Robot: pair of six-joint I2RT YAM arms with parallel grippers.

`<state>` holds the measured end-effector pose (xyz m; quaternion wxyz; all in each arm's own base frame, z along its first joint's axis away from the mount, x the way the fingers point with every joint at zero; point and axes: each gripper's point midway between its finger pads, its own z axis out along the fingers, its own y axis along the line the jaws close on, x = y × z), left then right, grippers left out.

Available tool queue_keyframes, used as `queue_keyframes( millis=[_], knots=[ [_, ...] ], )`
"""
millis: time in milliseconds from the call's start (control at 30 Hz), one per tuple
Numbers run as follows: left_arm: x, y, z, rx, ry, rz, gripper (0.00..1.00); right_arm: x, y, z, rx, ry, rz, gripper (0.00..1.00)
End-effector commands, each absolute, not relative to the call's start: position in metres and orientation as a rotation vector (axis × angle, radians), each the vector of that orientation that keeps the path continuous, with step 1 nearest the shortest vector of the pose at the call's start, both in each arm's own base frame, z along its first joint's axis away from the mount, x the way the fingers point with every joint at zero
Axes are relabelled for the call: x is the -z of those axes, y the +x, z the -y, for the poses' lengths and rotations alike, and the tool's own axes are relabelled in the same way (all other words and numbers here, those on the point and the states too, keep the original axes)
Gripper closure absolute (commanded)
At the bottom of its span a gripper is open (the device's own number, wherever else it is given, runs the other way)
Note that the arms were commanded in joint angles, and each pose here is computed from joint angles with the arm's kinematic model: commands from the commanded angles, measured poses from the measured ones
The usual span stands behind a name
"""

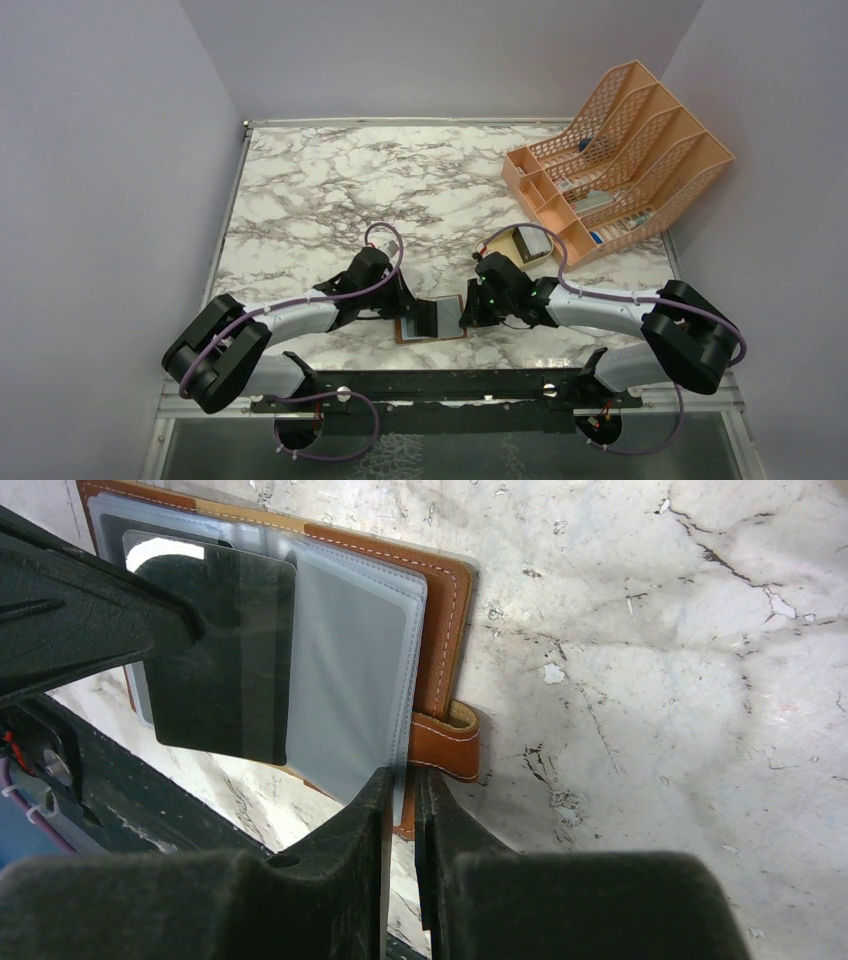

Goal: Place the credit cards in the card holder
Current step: Insert the credit card into the card holder.

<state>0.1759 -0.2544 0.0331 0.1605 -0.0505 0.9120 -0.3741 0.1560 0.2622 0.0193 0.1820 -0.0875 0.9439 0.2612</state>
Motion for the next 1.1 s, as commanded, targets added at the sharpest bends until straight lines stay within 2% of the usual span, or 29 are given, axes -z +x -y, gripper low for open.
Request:
queue_keyframes(
  millis=[0, 700, 1067],
  knots=[
    [-0.014, 0.159, 0.234, 0.948, -0.206, -2.719, 1.0, -0.006, 0.146, -0.252, -0.679, -0.268, -2.714, 0.88],
    [-0.011, 0.165, 0.247, 0.998, -0.232, -2.737, 1.0, -0.006, 0.143, -0.254, -0.694, -0.273, -2.715, 0.86],
    [-0.012, 0.173, 0.251, 1.024, -0.238, -2.67, 1.0, -0.006, 0.139, -0.256, -0.734, -0.231, -2.721, 0.86]
  ],
)
